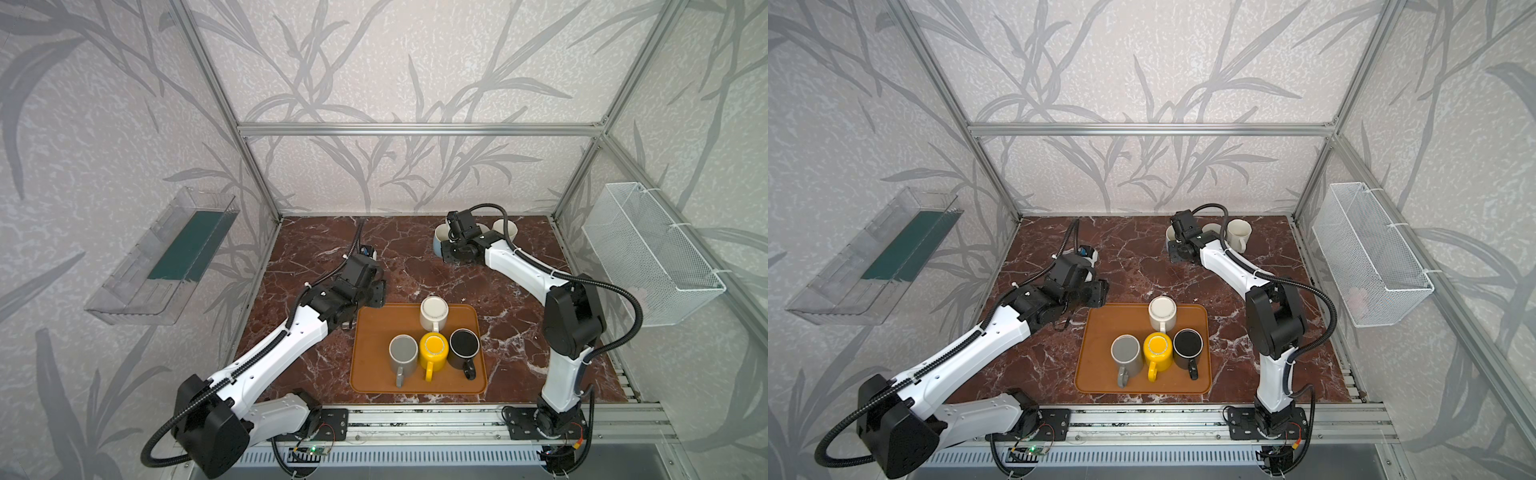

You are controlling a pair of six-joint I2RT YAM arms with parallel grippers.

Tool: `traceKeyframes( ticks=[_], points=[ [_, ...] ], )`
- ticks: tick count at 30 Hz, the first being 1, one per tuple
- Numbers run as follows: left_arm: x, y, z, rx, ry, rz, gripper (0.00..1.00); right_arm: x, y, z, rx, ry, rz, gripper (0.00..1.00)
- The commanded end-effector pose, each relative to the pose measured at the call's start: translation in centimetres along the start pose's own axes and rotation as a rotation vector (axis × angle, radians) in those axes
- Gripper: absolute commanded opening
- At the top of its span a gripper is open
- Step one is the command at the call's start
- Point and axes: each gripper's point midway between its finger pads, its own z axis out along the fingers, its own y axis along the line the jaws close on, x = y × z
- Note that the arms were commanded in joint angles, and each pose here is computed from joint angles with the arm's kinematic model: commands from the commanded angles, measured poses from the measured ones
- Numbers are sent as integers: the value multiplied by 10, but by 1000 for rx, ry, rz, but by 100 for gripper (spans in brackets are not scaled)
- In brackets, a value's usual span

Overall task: Turn the mug right side up
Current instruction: 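Carry the light blue mug toward the lavender mug while the left arm withdraws, then lower the light blue mug upright beside the lavender mug and open the right gripper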

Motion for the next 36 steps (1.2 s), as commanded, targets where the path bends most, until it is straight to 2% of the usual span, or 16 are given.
traceKeyframes(
  ticks=[1,18,36],
  points=[
    [-6,2,-8,-15,-17,14,62,-30,-7,-8,48,-77,31,0],
    [-9,2,-11,-22,-9,24,62,-39,-31,23,192,-22,51,0],
    [-11,7,-22,-44,-16,32,62,-48,-40,53,209,2,94,0]
  ],
)
